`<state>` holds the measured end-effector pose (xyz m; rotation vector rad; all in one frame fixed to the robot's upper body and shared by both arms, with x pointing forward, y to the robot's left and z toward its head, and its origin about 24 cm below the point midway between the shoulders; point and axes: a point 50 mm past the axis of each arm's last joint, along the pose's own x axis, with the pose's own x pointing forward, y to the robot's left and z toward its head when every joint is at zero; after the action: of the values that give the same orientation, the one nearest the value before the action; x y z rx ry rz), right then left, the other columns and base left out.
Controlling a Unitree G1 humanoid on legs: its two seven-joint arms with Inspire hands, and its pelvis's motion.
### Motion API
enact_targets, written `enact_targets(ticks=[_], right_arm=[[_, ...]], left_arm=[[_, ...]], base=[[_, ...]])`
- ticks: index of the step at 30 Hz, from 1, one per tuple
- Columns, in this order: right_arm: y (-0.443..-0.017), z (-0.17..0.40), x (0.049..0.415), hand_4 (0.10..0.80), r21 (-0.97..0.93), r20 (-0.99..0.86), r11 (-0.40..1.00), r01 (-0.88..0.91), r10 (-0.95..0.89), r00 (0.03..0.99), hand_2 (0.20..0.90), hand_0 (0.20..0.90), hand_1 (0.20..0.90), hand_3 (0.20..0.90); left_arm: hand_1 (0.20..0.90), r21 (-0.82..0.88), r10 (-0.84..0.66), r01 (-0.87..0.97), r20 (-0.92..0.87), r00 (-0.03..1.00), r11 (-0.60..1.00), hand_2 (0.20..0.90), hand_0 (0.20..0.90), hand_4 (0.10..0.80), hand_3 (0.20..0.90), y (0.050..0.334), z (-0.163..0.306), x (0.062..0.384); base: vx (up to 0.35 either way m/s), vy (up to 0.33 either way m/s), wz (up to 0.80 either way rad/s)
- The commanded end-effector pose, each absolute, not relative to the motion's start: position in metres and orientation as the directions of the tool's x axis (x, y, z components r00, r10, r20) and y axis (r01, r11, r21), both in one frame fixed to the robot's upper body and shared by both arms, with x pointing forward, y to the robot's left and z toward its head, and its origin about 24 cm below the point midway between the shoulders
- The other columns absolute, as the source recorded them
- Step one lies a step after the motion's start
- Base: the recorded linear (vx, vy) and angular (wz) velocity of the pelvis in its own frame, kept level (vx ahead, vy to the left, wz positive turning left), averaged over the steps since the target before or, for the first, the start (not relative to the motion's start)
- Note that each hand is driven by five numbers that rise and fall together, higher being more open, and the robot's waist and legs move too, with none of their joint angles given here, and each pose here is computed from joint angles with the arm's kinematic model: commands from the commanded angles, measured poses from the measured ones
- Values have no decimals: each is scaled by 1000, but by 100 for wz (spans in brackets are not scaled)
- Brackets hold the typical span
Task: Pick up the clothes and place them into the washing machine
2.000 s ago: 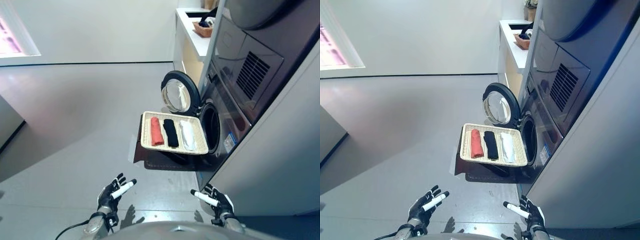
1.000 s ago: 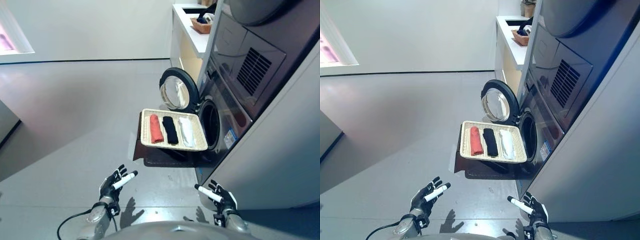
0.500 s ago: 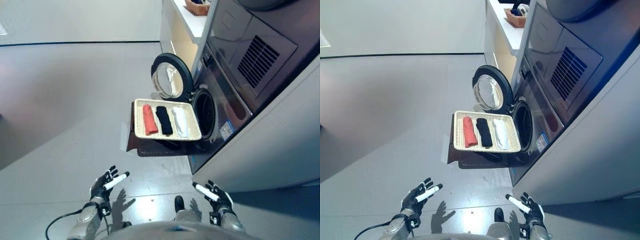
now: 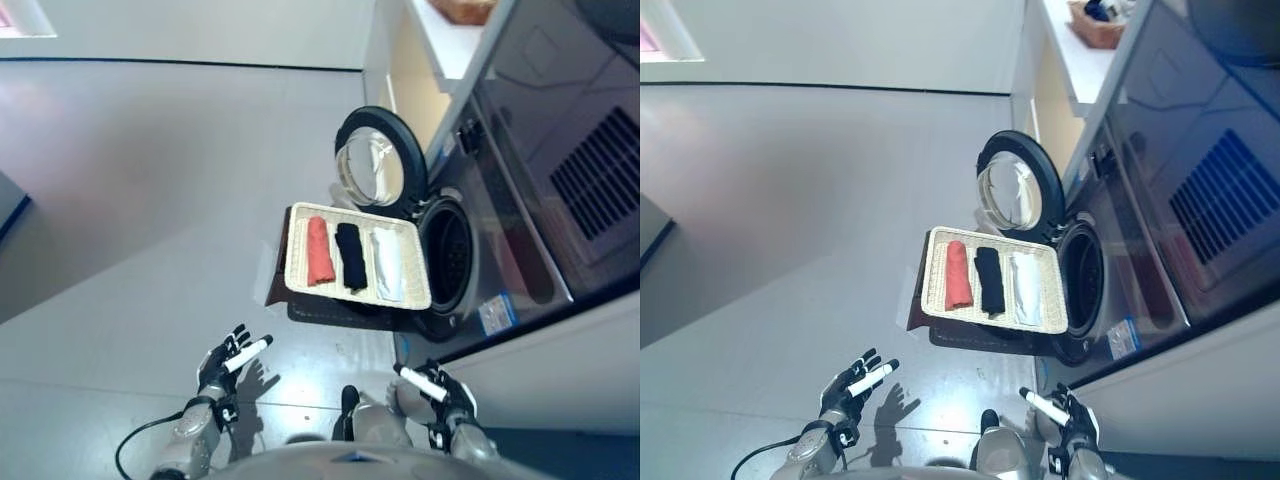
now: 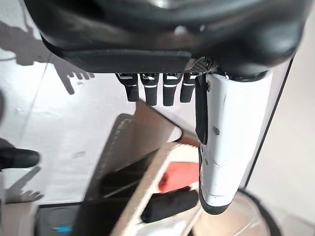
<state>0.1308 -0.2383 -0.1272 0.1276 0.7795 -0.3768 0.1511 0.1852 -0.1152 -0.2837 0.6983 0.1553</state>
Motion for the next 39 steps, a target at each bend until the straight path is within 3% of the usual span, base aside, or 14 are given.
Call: enact_targets(ticks=[1, 13, 29, 39], right_arm=[[-243, -110, 159, 800, -8, -594, 924, 381, -311, 742, 900, 900, 900, 900], [-261, -104, 162, 800, -37, -564, 893, 449, -389, 728, 900, 900, 900, 900], [-254, -110, 156, 800, -49, -588, 903, 427, -372, 718, 900, 900, 900, 900], [-234, -101, 185, 800, -1, -552, 931, 365, -305, 776, 900, 900, 900, 900]], left_arm=[[900, -242, 41, -176, -479, 877, 954, 900, 900, 800, 900, 183, -84, 191], [900, -258, 10, -146, -464, 886, 955, 900, 900, 800, 900, 169, -80, 203], [900, -257, 47, -202, -504, 862, 945, 900, 900, 800, 900, 174, -90, 185], [900, -192, 110, -222, -466, 878, 956, 900, 900, 800, 900, 194, -81, 196]], base=[[142, -251, 32], [140, -155, -12], [274, 98, -53], [233, 171, -23]])
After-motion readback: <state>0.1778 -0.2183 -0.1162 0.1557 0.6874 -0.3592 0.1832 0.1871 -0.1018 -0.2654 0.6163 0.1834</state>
